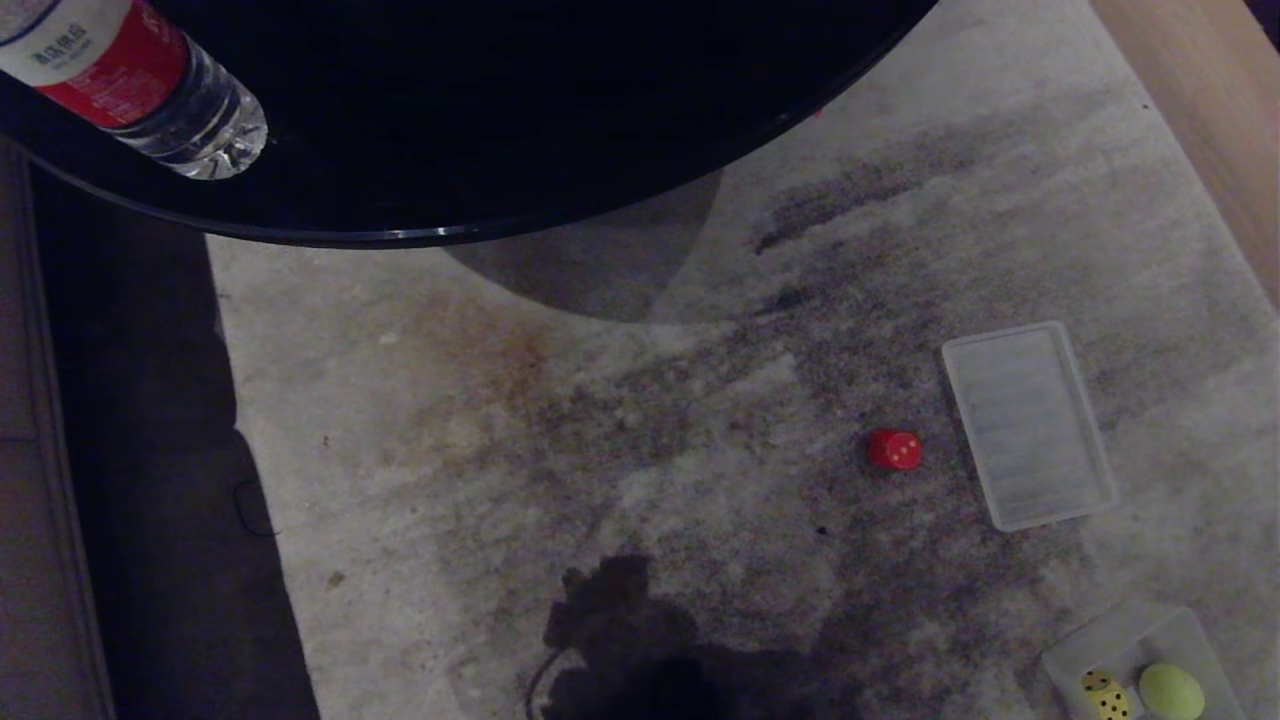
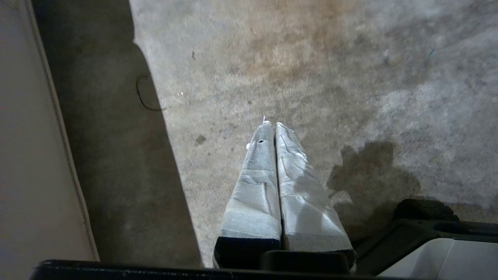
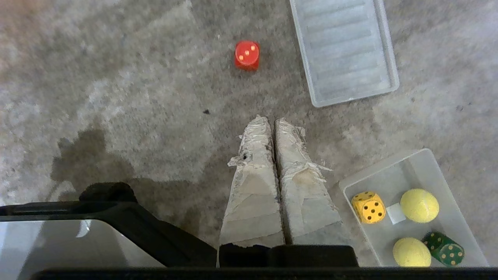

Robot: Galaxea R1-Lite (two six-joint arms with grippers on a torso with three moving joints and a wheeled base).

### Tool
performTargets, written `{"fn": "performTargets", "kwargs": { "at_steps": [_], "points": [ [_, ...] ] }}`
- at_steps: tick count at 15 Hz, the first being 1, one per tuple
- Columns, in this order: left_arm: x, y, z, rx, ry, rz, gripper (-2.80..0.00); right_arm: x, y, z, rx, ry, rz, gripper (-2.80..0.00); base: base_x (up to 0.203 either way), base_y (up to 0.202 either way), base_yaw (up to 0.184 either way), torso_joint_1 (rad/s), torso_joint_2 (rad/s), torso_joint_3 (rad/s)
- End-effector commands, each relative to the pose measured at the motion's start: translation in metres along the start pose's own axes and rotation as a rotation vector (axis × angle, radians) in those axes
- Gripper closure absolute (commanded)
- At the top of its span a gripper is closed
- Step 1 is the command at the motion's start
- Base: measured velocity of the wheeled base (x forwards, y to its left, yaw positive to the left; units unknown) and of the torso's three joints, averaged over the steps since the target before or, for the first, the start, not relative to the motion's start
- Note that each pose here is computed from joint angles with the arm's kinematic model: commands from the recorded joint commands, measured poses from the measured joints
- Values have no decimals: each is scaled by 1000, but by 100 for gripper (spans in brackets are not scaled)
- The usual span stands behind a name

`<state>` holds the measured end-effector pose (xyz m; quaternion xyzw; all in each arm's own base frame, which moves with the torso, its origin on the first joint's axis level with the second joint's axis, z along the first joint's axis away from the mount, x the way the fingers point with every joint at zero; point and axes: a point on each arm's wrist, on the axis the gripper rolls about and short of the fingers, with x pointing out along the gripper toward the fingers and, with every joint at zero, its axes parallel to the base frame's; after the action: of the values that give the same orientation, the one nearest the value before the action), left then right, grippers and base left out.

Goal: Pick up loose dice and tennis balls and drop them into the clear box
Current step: Pick up toys out of the box

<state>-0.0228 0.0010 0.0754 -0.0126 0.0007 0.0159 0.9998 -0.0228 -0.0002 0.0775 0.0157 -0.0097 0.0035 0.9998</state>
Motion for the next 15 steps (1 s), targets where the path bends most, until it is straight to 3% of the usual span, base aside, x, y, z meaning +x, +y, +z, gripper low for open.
{"fn": "performTargets", "kwargs": {
  "at_steps": [1,8,12,14,15],
  "points": [
    [0,0,0,-1,3,1,0,1,0,-3,1,12,1,0,0,0,0,0,-2,-187],
    [0,0,0,2,3,0,0,1,0,-3,1,12,2,0,0,0,0,2,5,-197],
    [0,0,0,-11,1,2,0,0,0,-1,4,6,-3,0,0,0,0,-1,5,-54],
    [0,0,0,-11,1,2,0,-4,1,18,4,-13,5,0,0,0,0,0,0,0],
    [0,0,0,-11,3,2,0,-2,1,26,6,34,5,0,0,0,0,0,0,0]
  ]
}}
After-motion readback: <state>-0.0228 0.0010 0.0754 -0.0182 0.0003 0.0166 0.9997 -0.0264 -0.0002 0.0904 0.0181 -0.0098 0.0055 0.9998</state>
